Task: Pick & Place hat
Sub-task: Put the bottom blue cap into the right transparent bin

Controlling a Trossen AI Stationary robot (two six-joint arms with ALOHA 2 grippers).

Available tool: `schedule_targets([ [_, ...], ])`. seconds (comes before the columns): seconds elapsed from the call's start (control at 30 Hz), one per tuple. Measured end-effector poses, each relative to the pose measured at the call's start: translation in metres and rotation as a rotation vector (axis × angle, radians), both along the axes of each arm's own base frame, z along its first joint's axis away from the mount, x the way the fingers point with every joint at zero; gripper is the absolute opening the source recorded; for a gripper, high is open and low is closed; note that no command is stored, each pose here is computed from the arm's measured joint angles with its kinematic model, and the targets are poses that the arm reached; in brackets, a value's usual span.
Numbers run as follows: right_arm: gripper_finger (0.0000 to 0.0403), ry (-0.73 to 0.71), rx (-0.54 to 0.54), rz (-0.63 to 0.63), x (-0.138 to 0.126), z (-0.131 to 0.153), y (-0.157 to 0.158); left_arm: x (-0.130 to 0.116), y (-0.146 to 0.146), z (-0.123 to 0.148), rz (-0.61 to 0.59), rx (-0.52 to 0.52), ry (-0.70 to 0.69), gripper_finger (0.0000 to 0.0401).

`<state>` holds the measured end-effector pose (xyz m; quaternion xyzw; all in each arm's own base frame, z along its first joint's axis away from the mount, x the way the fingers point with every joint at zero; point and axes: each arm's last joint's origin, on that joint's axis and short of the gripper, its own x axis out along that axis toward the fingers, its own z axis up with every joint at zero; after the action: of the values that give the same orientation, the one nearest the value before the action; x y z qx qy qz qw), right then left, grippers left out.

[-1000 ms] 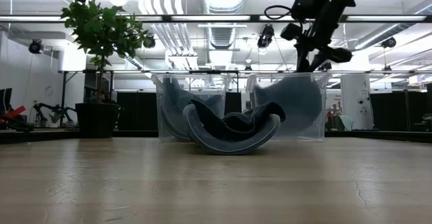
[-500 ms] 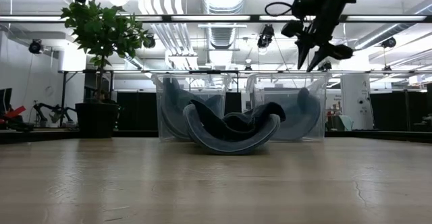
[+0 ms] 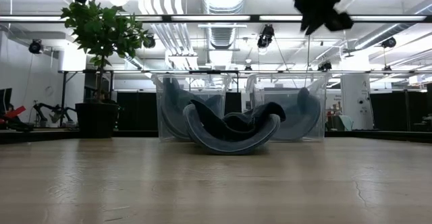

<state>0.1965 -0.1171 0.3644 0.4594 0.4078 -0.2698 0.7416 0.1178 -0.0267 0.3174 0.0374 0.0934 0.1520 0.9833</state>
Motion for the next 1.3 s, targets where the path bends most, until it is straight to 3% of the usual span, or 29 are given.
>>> schedule_targets([
  [0.17, 0.0057, -0.006, 0.02, 0.099, 0.001, 0.013, 0.057, 0.0, -0.001, 0.0, -0.038, -0.012, 0.003, 0.0066],
  [0.57, 0.0019, 0.046, 0.08, 0.012, -0.019, 0.007, 0.166, 0.002, -0.004, -0.002, -0.126, -0.083, 0.01, 0.0066],
  [0.83, 0.0016, 0.156, 0.107, 0.06, -0.025, -0.017, 0.203, 0.006, -0.006, 0.0, -0.111, -0.163, -0.027, 0.0066],
  [1.0, 0.0016, 0.172, 0.121, 0.095, -0.033, -0.019, 0.218, 0.016, -0.01, 0.008, -0.102, -0.302, -0.148, 0.0066],
  [1.3, 0.0017, 0.246, 0.202, 0.115, -0.058, -0.021, 0.246, 0.056, -0.026, 0.004, -0.135, -0.374, -0.18, 0.0066],
])
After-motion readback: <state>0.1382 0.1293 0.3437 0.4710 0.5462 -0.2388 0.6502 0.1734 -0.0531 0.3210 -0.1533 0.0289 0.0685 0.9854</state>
